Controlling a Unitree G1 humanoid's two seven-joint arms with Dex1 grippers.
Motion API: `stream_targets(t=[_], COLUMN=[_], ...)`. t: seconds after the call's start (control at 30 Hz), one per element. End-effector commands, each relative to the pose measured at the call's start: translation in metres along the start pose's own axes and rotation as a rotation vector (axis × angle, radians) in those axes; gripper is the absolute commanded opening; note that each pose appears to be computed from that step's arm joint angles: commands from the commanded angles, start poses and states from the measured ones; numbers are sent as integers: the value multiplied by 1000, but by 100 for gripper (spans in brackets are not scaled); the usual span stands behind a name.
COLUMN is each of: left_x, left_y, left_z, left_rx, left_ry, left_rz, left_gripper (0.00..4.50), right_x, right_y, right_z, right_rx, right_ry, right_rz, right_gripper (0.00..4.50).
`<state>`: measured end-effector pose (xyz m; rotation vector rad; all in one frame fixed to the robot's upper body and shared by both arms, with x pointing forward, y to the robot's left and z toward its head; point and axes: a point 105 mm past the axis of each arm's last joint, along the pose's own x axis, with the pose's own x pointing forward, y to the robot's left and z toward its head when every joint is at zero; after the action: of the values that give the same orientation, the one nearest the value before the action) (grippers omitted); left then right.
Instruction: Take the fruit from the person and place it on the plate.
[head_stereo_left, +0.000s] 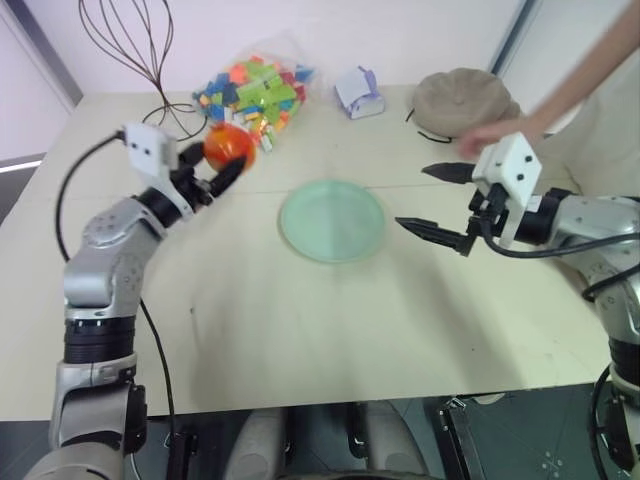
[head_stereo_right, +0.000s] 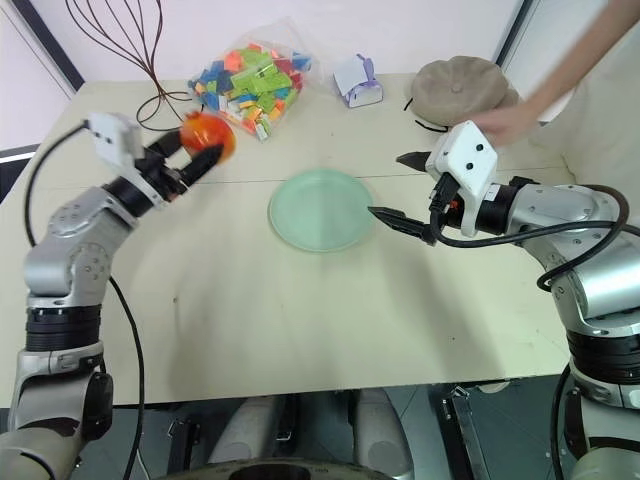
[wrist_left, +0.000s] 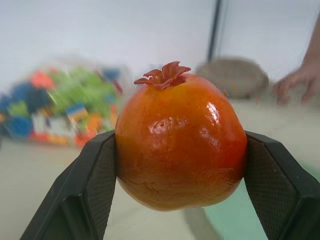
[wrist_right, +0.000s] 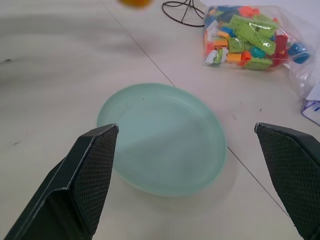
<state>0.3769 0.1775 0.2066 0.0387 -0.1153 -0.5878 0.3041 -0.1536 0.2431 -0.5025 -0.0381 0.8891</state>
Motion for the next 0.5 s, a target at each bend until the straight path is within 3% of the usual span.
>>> stream_targets(t=[0.03, 0.37, 0.5], left_x=[12, 56, 68], left_y=[-9, -31, -48], left_z=[-7, 0, -13], left_rx=[15, 34, 66], left_ry=[19, 47, 141], left_rz=[-75, -250, -373], left_gripper=[310, 310, 310], right_x=[-3, -10, -14], right_y=[2, 7, 10], right_z=[11, 12, 10], right_rx=[-41, -33, -18], right_ry=[-35, -25, -18], right_rz=[-13, -54, -78], right_gripper=[450, 450, 450])
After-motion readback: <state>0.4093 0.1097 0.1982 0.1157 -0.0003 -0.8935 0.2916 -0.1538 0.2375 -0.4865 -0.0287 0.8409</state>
